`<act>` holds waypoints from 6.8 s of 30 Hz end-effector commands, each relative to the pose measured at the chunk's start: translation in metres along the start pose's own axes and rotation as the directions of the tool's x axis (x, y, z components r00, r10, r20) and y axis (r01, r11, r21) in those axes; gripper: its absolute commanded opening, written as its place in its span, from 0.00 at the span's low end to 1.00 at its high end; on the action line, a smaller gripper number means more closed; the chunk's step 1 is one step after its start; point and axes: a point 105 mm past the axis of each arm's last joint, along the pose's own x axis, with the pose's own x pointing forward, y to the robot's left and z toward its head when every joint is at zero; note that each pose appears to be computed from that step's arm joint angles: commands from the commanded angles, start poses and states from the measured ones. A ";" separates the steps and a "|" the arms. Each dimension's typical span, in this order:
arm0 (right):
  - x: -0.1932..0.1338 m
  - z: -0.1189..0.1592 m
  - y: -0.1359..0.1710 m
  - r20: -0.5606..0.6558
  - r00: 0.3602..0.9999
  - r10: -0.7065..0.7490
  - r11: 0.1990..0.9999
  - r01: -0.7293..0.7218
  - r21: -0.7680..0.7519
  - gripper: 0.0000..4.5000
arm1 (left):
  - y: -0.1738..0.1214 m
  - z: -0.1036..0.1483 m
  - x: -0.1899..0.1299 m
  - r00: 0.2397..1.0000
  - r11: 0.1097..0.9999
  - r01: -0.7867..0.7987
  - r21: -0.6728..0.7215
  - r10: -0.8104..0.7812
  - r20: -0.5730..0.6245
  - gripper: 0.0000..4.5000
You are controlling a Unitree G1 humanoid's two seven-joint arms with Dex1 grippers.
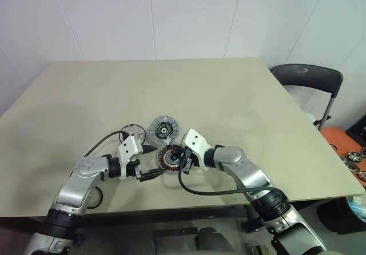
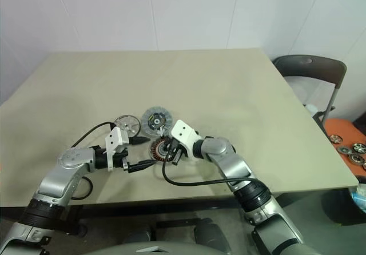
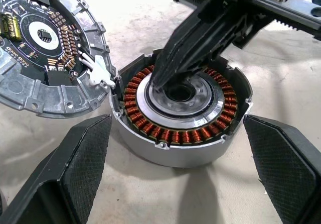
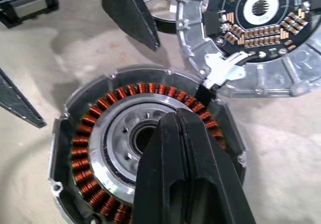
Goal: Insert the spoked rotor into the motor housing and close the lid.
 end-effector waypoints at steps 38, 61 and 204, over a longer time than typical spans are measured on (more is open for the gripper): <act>-0.052 0.009 -0.083 0.124 0.972 -0.200 0.959 0.168 0.226 0.00 | 0.054 -0.007 -0.080 0.744 0.484 -0.360 -0.798 0.664 0.067 1.00; -0.059 0.004 -0.084 0.115 0.963 -0.244 0.948 0.212 0.239 0.00 | 0.077 -0.030 -0.055 0.801 0.378 -0.328 -0.865 0.597 -0.043 1.00; -0.098 -0.015 -0.017 0.045 0.989 0.140 0.941 -0.147 0.306 0.00 | 0.005 -0.001 0.015 0.950 0.370 0.159 -0.915 0.194 0.244 0.11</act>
